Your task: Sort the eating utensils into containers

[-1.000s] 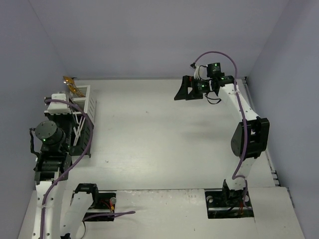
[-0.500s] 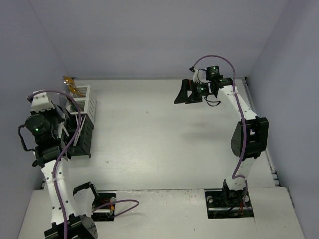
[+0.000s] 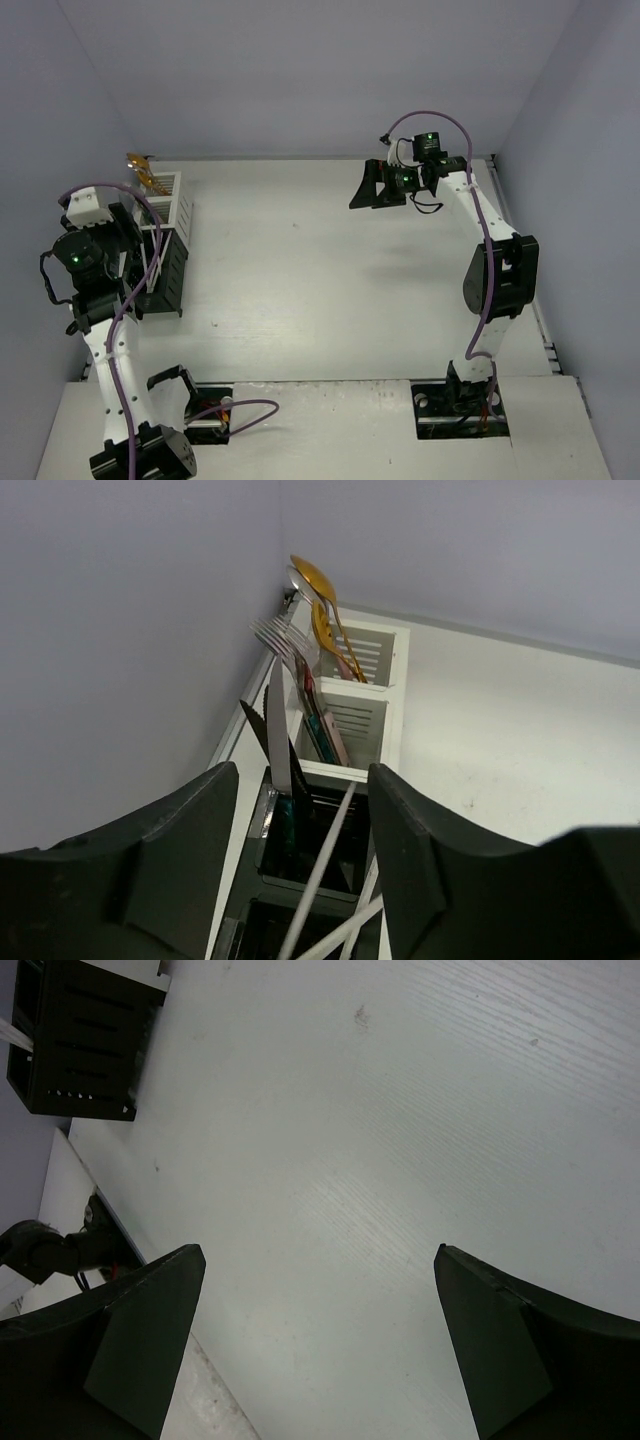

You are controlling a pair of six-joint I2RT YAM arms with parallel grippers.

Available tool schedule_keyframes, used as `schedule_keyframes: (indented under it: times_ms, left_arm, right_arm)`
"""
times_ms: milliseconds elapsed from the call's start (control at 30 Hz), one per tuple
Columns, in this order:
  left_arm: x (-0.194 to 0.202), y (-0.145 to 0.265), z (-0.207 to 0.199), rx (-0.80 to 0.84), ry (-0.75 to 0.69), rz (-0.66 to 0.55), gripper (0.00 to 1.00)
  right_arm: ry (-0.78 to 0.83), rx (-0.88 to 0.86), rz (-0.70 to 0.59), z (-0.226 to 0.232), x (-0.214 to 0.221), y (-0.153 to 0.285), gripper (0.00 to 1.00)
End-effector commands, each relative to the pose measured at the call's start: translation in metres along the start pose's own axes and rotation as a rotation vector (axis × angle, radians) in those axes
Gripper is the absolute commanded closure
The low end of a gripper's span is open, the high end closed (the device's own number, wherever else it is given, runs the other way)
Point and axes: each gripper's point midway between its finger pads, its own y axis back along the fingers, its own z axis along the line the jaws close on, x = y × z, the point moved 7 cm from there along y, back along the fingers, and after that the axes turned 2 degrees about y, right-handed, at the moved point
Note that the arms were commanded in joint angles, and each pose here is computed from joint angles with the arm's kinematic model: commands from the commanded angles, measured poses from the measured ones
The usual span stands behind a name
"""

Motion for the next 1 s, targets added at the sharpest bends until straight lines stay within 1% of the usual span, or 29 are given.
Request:
schedule_keyframes:
  times_ms: [0,67,100,133,167,200,267,300,367,400,467,533,633,800,900,967]
  left_arm:
    - [-0.033,0.002,-0.002,0.015,-0.015,-0.084,0.44]
    - [-0.043,0.004,-0.003,0.017,-0.030,-0.096,0.36]
    - [-0.042,0.003,-0.003,0.022,-0.044,-0.072,0.30]
    - [-0.048,0.002,-0.004,0.038,-0.050,-0.057,0.27]
    - [-0.051,0.001,-0.006,0.066,-0.057,-0.017,0.22]
    - [-0.051,0.000,-0.009,0.109,-0.061,0.053,0.14]
    - [-0.071,-0.012,-0.020,0.243,-0.093,0.095,0.12]
    - [-0.069,-0.013,-0.026,0.297,-0.075,0.160,0.12]
    - [-0.082,-0.025,-0.040,0.377,-0.085,0.230,0.12]
    - [-0.079,-0.025,-0.060,0.443,-0.102,0.291,0.12]
    - [-0.080,-0.037,-0.083,0.449,-0.183,0.350,0.12]
    - [-0.067,-0.038,-0.120,0.514,-0.255,0.442,0.12]
    - [-0.033,-0.053,-0.171,0.581,-0.333,0.578,0.12]
    - [0.013,-0.073,-0.222,0.607,-0.356,0.727,0.12]
    - [0.024,-0.084,-0.231,0.554,-0.314,0.757,0.12]
    - [0.027,-0.087,-0.234,0.544,-0.283,0.735,0.12]
  right_arm:
    - [0.062,-0.006,-0.036,0.007,-0.008,0.006,0.03]
    - [0.069,0.000,-0.042,0.008,-0.009,0.008,0.03]
    - [0.078,0.014,-0.046,0.007,-0.010,0.009,0.04]
    - [0.088,0.021,-0.050,0.007,-0.011,0.011,0.04]
    - [0.100,0.034,-0.055,0.006,-0.012,0.013,0.04]
    - [0.116,0.055,-0.063,0.006,-0.013,0.015,0.04]
    - [0.151,0.129,-0.081,0.002,-0.016,0.022,0.04]
    - [0.173,0.161,-0.085,0.000,-0.017,0.025,0.04]
    - [0.220,0.259,-0.101,-0.007,-0.019,0.034,0.03]
    - [0.235,0.293,-0.109,-0.009,-0.021,0.039,0.03]
    - [0.259,0.359,-0.117,-0.015,-0.024,0.045,0.01]
    - [0.277,0.416,-0.128,-0.021,-0.027,0.054,0.01]
    - [0.287,0.499,-0.153,-0.028,-0.035,0.065,0.00]
    - [0.282,0.597,-0.199,-0.037,-0.044,0.074,0.00]
    - [0.272,0.618,-0.223,-0.039,-0.041,0.075,0.00]
    - [0.261,0.631,-0.229,-0.044,-0.034,0.072,0.00]
